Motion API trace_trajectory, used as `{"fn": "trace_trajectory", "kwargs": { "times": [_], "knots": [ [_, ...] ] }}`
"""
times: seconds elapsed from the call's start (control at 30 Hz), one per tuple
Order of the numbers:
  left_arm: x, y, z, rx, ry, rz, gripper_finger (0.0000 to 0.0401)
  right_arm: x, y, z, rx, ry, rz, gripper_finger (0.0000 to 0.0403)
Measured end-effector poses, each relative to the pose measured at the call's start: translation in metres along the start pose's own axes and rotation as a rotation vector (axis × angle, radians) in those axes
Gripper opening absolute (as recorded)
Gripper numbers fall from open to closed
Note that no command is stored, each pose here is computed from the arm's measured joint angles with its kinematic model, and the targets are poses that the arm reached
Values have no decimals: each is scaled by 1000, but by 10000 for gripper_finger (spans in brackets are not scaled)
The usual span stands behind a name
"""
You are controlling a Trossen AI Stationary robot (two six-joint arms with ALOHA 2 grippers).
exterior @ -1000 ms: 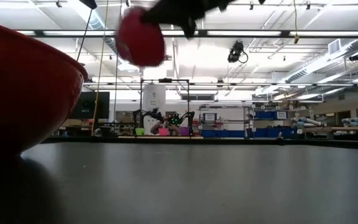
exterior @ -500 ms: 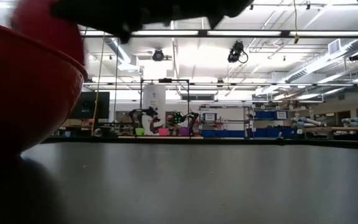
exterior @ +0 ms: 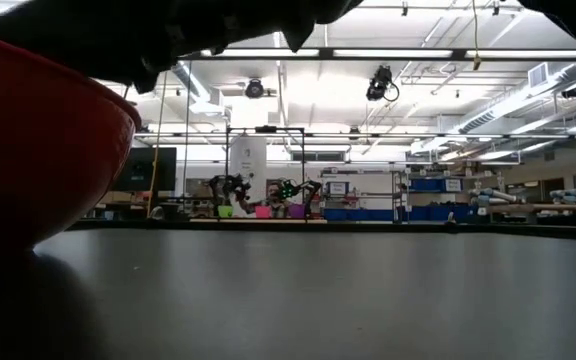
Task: Nest bowls inside each other
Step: Return to Home Position
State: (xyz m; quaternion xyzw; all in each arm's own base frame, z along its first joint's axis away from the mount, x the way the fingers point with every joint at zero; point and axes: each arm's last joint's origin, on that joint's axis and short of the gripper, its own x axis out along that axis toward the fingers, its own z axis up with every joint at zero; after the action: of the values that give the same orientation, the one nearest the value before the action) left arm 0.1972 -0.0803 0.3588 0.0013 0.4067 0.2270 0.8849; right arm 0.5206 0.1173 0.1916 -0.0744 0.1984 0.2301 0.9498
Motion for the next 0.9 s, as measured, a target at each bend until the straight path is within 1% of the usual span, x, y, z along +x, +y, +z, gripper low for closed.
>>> {"fn": "trace_trajectory", "kwargs": {
  "times": [0.07, 0.13, 0.17, 0.23, 0.3, 0.37, 0.47, 0.57, 0.67, 0.73, 0.8, 0.9],
  "knots": [
    [0, 0, 0, -1, 2, -1, 180, -4, 1, 0, 11, 58, -75, 172],
    [0, -1, -1, -11, -3, 5, 180, -10, 0, 4, 13, 108, -191, 202],
    [0, -1, 0, -14, -9, 16, 180, -15, 2, 6, 12, 156, -250, 213],
    [0, -4, -2, -28, -32, 25, 180, -26, 5, 13, 19, 206, -363, 227],
    [3, -7, -6, -27, -48, 52, 180, -39, 9, 19, 20, 272, -435, 231],
    [9, -12, -11, -41, -83, 77, 180, -50, 13, 20, 24, 324, -465, 230],
    [25, -19, -22, -40, -113, 112, 180, -70, 20, 12, 61, 377, -470, 224],
    [42, -26, -35, -35, -117, 117, 180, -96, 25, -4, 116, 408, -467, 218],
    [58, -30, -48, -56, -144, 144, 180, -123, 31, -24, 192, 358, -490, 211],
    [65, -31, -54, -61, -160, 154, 180, -142, 37, -38, 226, 299, -506, 208],
    [71, -31, -58, -57, -160, 165, 180, -160, 43, -48, 259, 215, -516, 206],
    [78, -30, -57, -94, -181, 176, 180, -184, 52, -62, 317, 57, -519, 206]
  ]
}}
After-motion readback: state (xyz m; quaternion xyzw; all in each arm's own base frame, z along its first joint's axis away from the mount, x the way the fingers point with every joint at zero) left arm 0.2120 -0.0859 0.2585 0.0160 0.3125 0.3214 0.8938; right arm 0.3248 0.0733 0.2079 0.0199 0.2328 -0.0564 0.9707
